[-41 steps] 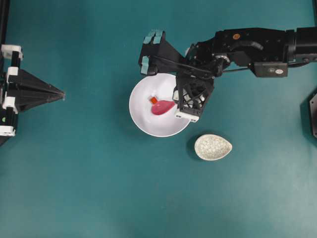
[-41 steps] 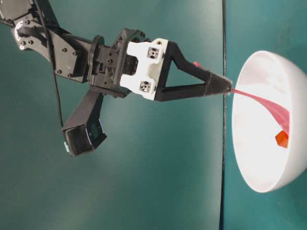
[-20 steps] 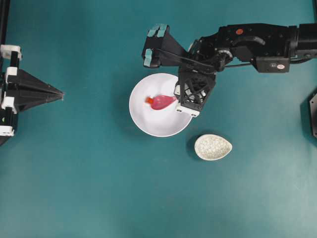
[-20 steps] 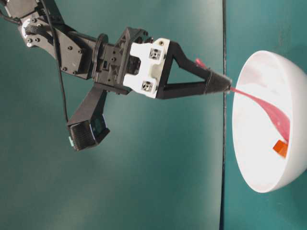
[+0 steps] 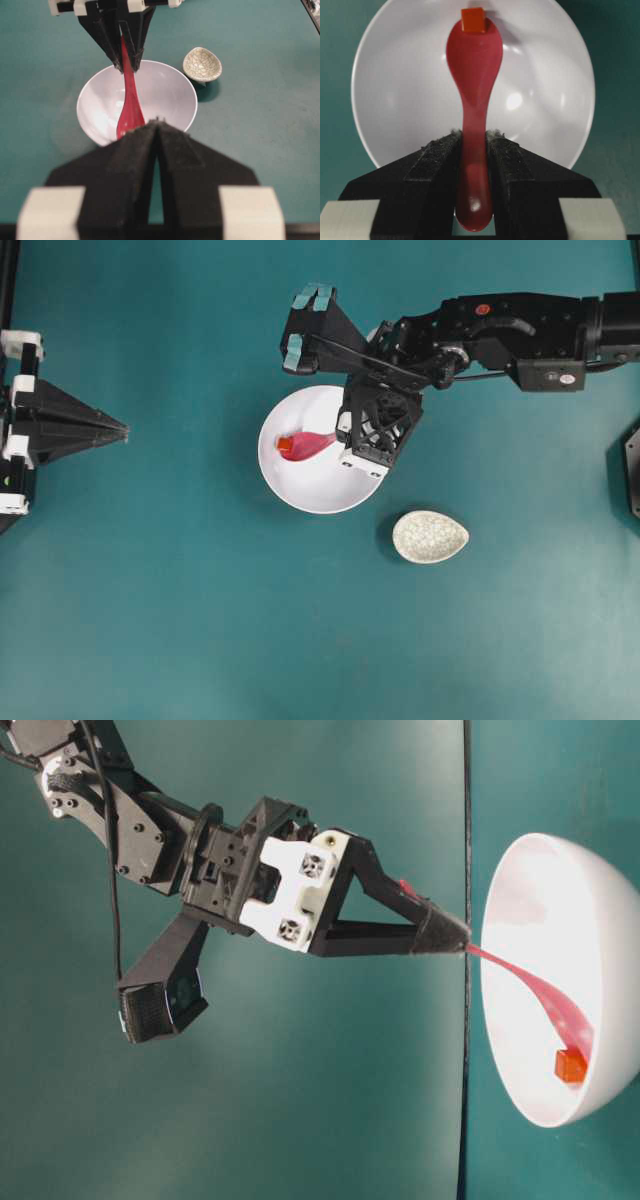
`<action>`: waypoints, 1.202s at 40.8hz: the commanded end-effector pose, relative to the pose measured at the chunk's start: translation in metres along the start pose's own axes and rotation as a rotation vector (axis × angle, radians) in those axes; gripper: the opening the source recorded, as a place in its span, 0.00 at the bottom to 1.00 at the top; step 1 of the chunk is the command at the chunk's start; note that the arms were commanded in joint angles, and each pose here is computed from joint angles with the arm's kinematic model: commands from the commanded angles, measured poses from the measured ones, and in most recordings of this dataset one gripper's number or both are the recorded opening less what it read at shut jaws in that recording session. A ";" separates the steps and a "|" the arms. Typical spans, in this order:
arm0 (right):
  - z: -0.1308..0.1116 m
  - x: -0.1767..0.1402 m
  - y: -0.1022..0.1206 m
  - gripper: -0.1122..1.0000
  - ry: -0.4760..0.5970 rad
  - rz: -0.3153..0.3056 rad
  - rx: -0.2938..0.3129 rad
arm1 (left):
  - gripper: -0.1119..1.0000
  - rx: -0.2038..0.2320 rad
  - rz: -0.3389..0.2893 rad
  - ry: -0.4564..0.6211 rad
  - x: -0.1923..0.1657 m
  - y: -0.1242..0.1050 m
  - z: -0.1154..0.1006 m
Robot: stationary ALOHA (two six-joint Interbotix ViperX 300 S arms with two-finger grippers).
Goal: Grip the spoon and scoop the red block from the bowl with right arm.
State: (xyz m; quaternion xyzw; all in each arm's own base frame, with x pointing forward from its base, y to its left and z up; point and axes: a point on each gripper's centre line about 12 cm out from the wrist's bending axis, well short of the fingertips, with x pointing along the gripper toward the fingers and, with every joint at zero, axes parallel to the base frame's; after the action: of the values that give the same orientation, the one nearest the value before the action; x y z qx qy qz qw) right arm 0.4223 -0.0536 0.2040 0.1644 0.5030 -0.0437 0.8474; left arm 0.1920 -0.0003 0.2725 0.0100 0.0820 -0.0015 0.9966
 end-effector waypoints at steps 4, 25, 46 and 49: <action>0.008 -0.018 0.003 0.32 -0.073 0.007 0.000 | 0.10 0.002 -0.001 -0.029 0.000 0.000 0.012; -0.042 -0.050 0.014 0.32 -0.338 0.027 0.016 | 0.10 -0.006 -0.001 -0.031 0.000 0.000 0.012; -0.039 -0.073 0.018 0.32 -0.274 0.059 0.151 | 0.10 -0.004 -0.001 -0.032 0.000 0.000 0.012; -0.035 -0.063 0.018 0.32 -0.154 0.047 0.161 | 0.10 -0.004 -0.003 -0.031 0.000 0.000 0.012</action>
State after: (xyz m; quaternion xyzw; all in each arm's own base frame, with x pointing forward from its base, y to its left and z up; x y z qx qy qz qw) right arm 0.3552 -0.0290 0.2384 0.2371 0.3993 -0.0810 0.8819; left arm 0.1916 -0.0006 0.2729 0.0062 0.0812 -0.0019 0.9967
